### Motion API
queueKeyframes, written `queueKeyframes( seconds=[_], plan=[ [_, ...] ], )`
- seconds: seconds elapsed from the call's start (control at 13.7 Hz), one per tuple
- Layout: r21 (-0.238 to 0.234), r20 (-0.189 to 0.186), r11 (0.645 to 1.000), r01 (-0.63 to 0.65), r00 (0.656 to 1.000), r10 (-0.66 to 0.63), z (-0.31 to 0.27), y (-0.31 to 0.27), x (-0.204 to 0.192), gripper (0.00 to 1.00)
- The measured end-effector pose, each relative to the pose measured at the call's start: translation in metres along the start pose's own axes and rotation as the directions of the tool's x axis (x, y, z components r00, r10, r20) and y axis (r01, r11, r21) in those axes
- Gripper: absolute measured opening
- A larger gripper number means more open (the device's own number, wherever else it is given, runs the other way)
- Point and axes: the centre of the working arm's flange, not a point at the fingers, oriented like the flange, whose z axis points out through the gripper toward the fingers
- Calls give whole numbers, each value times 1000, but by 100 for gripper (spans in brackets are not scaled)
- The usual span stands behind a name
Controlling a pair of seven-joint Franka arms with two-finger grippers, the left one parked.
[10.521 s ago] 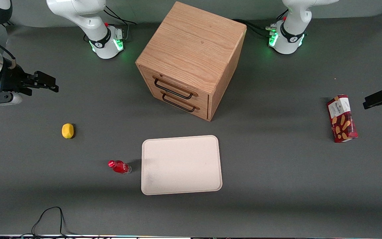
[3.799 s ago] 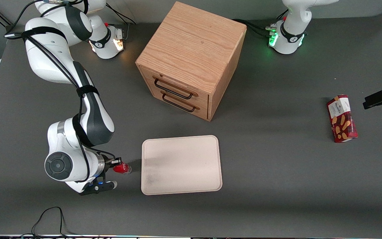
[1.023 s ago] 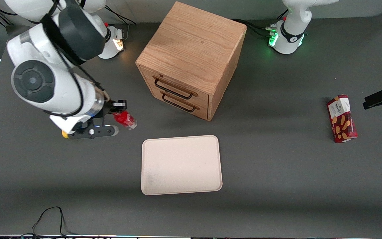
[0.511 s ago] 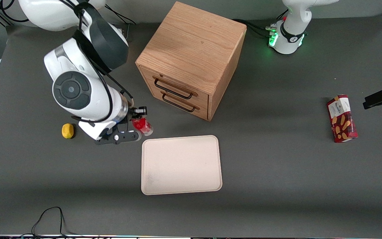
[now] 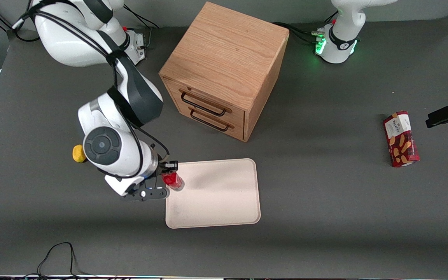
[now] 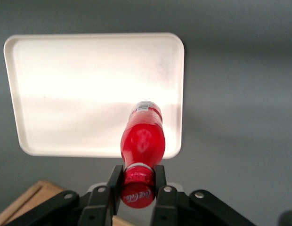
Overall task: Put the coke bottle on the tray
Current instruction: 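Lower the bottle upright onto the tray corner and open the gripper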
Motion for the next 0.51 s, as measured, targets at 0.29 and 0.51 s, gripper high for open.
queueKeyframes(
  seconds=[0.29,0.51],
  plan=[
    [10,-56,1000,0,998,1,30,-1,17,31],
    [5,-72,1000,-7,997,7,44,6,26,31]
  ],
)
